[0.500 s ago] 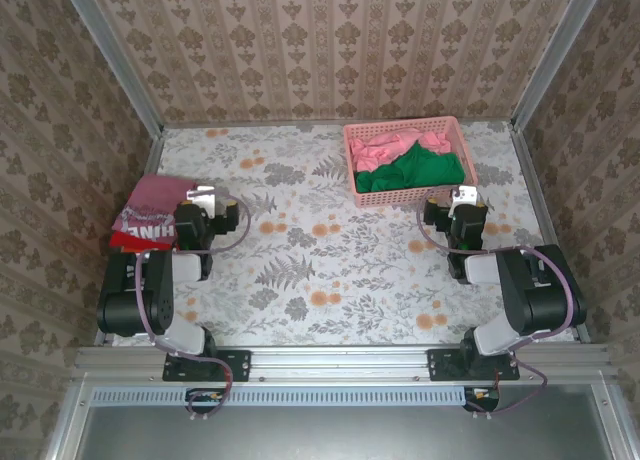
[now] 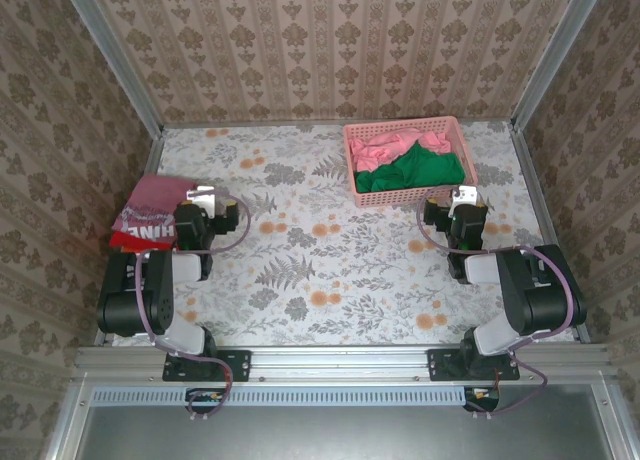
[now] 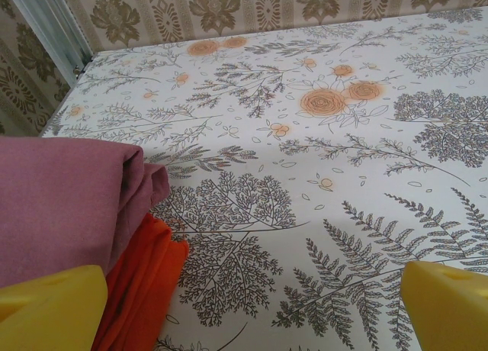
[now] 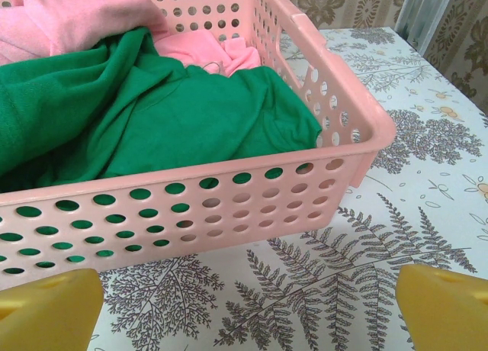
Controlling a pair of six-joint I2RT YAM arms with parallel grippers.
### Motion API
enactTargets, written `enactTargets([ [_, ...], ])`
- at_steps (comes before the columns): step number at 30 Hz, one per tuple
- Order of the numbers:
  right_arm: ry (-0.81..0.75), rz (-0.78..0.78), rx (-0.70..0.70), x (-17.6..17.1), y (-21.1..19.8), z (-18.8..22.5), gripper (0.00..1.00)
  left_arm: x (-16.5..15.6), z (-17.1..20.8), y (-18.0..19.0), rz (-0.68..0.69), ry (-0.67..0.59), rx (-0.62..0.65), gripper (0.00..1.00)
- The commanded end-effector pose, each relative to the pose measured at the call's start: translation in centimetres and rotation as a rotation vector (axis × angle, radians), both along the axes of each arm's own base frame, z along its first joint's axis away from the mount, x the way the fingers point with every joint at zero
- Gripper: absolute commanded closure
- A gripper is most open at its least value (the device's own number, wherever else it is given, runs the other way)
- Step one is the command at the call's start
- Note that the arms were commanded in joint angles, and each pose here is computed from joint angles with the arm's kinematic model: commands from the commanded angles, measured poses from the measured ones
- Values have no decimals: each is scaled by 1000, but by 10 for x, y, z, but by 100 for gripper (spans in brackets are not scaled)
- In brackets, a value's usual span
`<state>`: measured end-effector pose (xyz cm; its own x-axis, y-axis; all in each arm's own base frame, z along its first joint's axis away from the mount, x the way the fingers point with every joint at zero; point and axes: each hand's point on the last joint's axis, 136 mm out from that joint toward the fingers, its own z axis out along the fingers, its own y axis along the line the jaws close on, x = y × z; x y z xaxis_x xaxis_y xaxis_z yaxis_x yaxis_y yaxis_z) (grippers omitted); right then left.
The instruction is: Fold and stack the t-shirts
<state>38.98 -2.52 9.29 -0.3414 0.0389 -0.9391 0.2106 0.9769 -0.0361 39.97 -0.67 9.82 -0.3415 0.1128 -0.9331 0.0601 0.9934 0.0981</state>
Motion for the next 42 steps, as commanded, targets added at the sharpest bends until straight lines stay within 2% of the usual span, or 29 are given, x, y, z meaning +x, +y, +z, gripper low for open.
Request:
enactTargets([
  [1, -36, -16, 9, 4, -1, 8, 0, 0, -5, 0, 4, 20, -17, 0],
  [15, -60, -14, 9, -1, -1, 16, 0, -2, -1, -4, -14, 12, -8, 0],
  [21, -99, -9, 5, -16, 1, 44, 0, -11, 25, -8, 5, -20, 46, 0],
  [24, -9, -13, 18, -24, 1, 54, 0, -14, 41, -15, 0, -28, 91, 0],
  [30, -29, 48, 78, -42, 14, 87, 0, -18, 70, -51, -89, -47, 120, 0],
  [34, -22, 93, 145, -47, 30, 109, 0, -26, 81, -91, -197, -45, 94, 0],
  [42, 53, 196, 164, -34, 84, 129, 0, -64, 82, -167, -444, 13, 52, 0],
])
